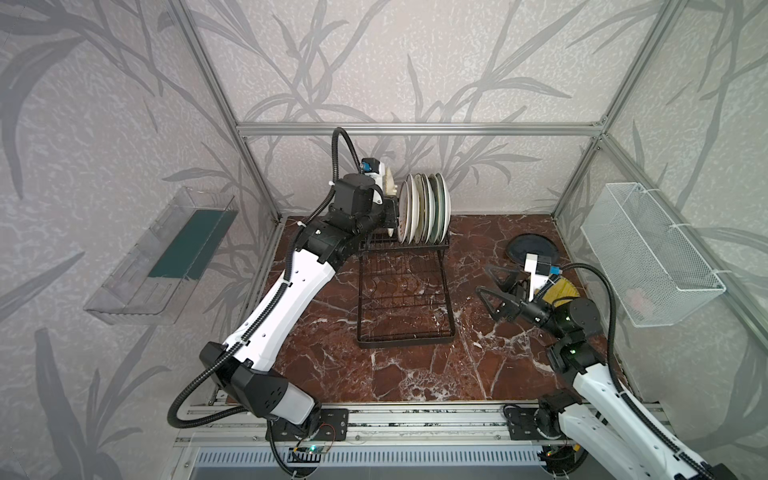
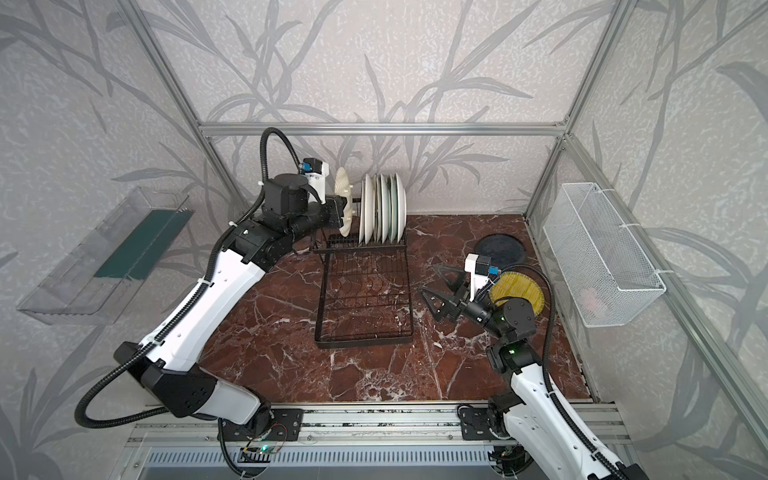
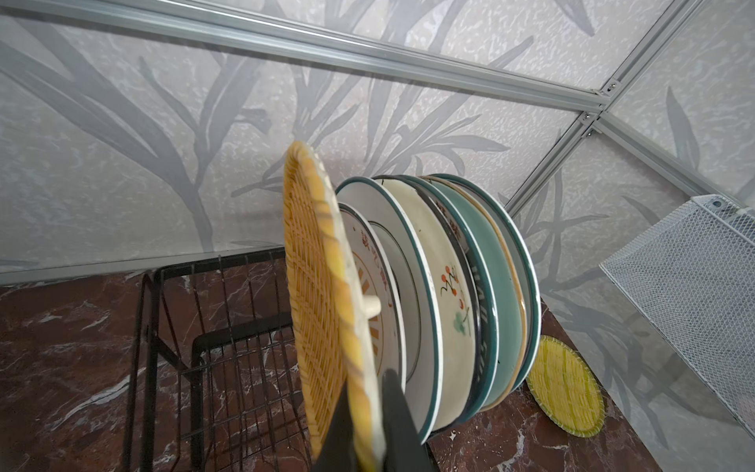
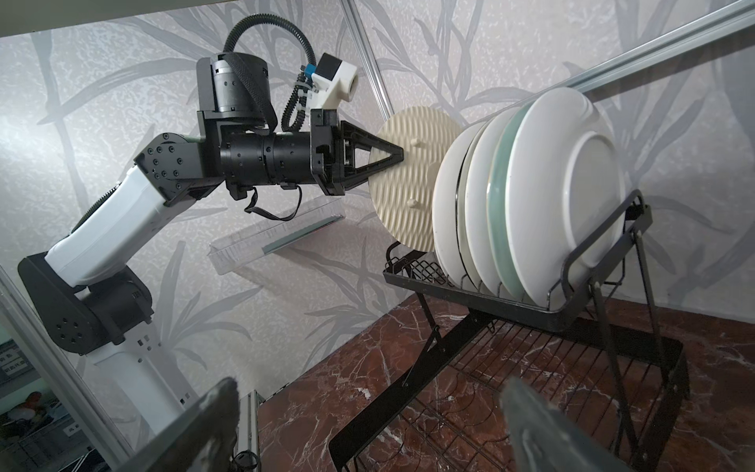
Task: Load plates into a dish rack
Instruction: Place the plate on the dish rack.
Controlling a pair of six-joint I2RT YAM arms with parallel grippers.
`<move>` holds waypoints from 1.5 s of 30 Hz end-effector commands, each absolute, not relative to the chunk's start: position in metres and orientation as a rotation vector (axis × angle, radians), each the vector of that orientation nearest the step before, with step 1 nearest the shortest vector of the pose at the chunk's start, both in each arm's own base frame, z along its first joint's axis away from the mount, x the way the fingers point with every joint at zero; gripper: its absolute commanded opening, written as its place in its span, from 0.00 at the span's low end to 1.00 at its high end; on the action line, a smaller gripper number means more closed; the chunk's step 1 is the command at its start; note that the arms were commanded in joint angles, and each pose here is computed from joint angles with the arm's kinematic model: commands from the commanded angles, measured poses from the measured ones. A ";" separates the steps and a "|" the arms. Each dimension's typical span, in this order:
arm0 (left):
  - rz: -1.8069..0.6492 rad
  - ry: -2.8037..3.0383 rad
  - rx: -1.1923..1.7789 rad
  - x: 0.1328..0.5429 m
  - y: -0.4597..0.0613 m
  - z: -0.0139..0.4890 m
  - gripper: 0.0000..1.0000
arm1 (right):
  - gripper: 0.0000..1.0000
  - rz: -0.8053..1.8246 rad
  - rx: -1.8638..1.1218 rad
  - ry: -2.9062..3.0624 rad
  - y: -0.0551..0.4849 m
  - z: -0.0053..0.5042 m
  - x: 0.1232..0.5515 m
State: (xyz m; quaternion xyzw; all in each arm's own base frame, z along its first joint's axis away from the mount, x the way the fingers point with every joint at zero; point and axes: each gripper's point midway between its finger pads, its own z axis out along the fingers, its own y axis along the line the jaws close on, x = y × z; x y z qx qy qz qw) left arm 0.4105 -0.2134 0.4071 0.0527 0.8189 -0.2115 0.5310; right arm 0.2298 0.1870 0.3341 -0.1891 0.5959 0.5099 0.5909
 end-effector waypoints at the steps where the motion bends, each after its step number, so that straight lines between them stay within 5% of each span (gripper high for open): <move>1: -0.563 1.871 0.119 0.414 -0.215 0.439 0.00 | 0.99 1.175 -0.458 1.355 0.187 0.339 0.227; 45: -0.405 2.057 0.166 0.456 -0.218 0.353 0.05 | 0.99 1.181 -0.448 1.389 0.191 0.330 0.234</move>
